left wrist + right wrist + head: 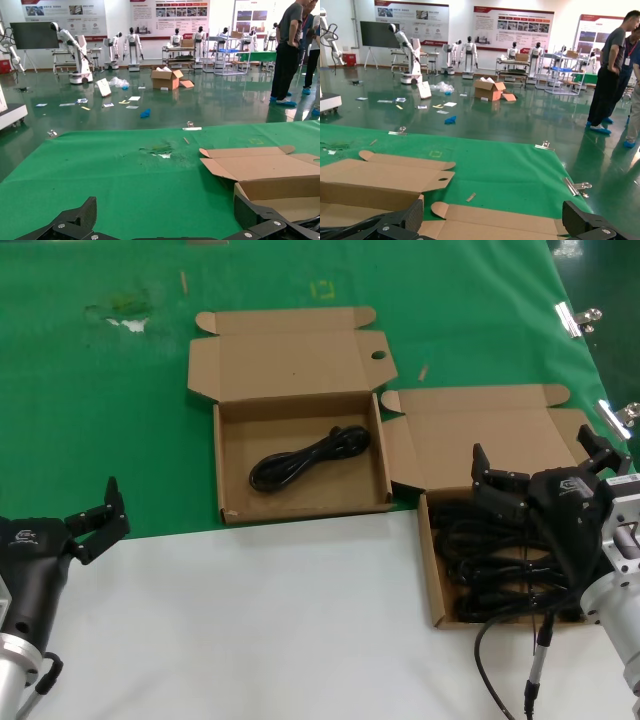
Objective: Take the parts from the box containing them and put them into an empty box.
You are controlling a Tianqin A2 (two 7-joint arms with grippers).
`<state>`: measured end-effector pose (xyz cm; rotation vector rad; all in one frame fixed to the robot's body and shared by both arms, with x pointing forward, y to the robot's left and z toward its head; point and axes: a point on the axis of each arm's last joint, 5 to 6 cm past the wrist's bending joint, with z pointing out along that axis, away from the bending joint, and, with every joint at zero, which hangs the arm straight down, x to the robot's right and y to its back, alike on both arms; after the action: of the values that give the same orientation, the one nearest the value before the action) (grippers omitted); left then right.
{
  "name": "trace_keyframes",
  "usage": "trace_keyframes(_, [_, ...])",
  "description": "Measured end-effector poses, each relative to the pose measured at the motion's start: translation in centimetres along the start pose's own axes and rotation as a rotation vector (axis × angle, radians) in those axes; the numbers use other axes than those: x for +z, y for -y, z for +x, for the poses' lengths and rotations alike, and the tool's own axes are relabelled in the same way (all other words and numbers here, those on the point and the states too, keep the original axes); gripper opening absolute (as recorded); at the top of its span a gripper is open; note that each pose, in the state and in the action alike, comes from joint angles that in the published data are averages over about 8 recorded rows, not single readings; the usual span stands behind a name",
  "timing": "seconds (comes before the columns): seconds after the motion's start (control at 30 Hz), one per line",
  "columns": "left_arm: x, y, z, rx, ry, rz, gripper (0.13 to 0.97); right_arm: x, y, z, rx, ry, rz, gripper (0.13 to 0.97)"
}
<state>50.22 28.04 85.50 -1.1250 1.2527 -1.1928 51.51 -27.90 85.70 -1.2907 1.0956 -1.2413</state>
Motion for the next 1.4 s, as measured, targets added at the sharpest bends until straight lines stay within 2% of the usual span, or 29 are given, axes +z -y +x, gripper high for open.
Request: trace_keyframes(1.4, [0.00, 0.00, 0.00, 0.000, 0.000, 0.000, 0.966, 0.00, 0.00, 0.00, 0.000, 0.000, 0.000, 0.966])
